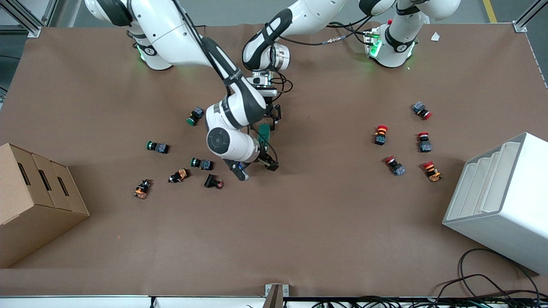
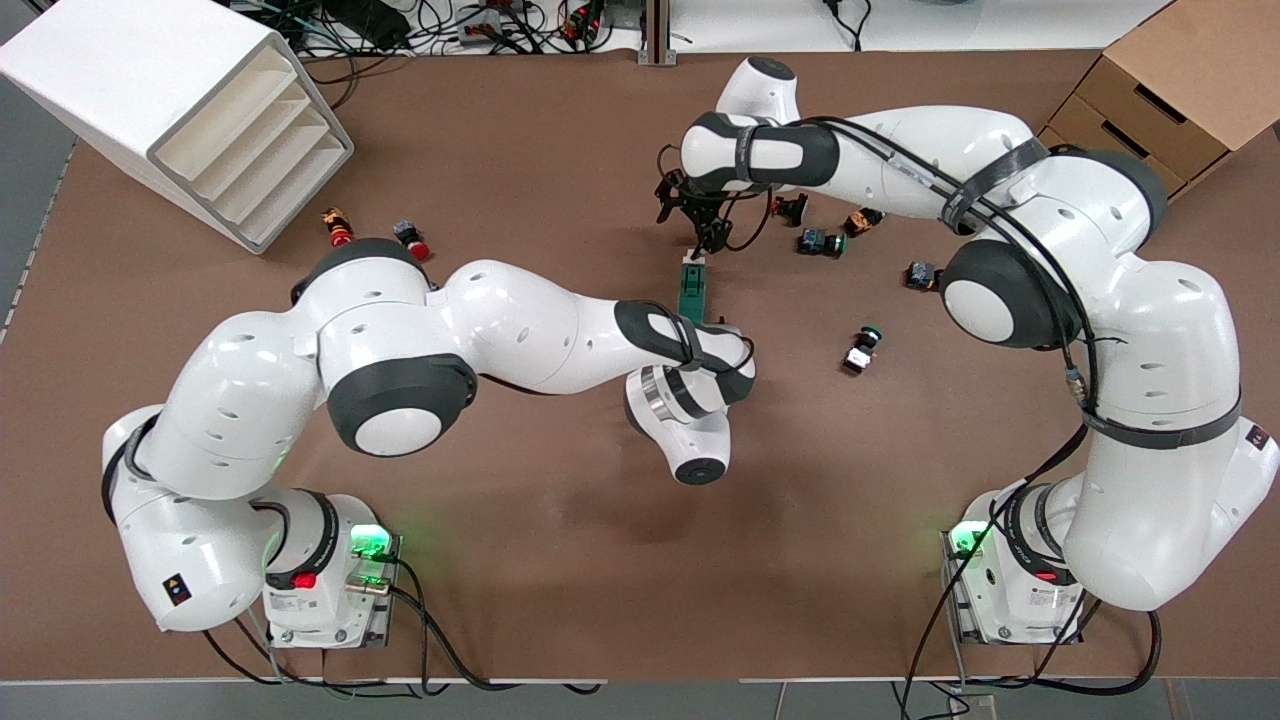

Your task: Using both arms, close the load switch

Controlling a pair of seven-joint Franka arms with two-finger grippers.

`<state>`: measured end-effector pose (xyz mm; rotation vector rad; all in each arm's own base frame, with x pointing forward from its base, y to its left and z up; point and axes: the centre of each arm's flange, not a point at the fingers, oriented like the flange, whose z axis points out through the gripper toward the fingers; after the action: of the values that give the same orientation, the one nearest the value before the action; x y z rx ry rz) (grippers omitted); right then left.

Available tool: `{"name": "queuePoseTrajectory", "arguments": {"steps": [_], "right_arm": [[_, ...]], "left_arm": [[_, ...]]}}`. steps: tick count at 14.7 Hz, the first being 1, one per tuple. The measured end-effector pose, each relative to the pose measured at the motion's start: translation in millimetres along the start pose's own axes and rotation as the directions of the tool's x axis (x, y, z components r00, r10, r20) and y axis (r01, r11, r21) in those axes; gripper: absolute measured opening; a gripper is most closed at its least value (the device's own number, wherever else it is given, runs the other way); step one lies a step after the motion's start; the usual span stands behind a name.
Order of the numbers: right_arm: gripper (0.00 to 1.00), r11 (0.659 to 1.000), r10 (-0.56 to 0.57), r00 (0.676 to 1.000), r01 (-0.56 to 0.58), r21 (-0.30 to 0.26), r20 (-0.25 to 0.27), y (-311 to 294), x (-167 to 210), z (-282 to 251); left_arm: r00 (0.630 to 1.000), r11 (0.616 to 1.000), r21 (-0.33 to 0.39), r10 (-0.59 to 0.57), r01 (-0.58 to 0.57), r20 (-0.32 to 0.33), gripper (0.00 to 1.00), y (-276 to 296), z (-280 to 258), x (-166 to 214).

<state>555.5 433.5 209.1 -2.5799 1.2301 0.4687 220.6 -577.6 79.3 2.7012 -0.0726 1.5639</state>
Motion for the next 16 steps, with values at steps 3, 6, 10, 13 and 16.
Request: {"name": "queuePoseTrajectory", "arguments": {"steps": [3, 6, 10, 13, 16], "right_arm": [[1.00, 1.000, -0.023, 1.000, 0.023, -0.020, 0.004, -1, 28, -10], [1.00, 0.985, -0.146, 0.989, 0.144, -0.097, -0.014, -3, 74, -53], [1.00, 0.899, -0.398, 0.917, 0.394, -0.189, 0.020, 34, 175, -133], [1.00, 0.791, -0.576, 0.818, 0.557, -0.253, 0.000, 71, 227, -204], [1.00, 0.692, -0.688, 0.726, 0.649, -0.314, -0.015, 119, 265, -269]], "left_arm": [[1.000, 1.000, 0.001, -0.021, 0.021, -0.001, 1.00, 0, 0, 0], [0.999, 0.999, 0.003, -0.039, 0.039, 0.000, 1.00, 0, 1, 1], [0.991, 0.994, 0.006, -0.113, 0.112, 0.068, 1.00, 13, -3, 18], [0.975, 0.987, 0.044, -0.161, 0.156, 0.153, 1.00, 17, -1, 70], [0.956, 0.988, 0.065, -0.154, 0.143, 0.251, 1.00, 21, -8, 157]]}}
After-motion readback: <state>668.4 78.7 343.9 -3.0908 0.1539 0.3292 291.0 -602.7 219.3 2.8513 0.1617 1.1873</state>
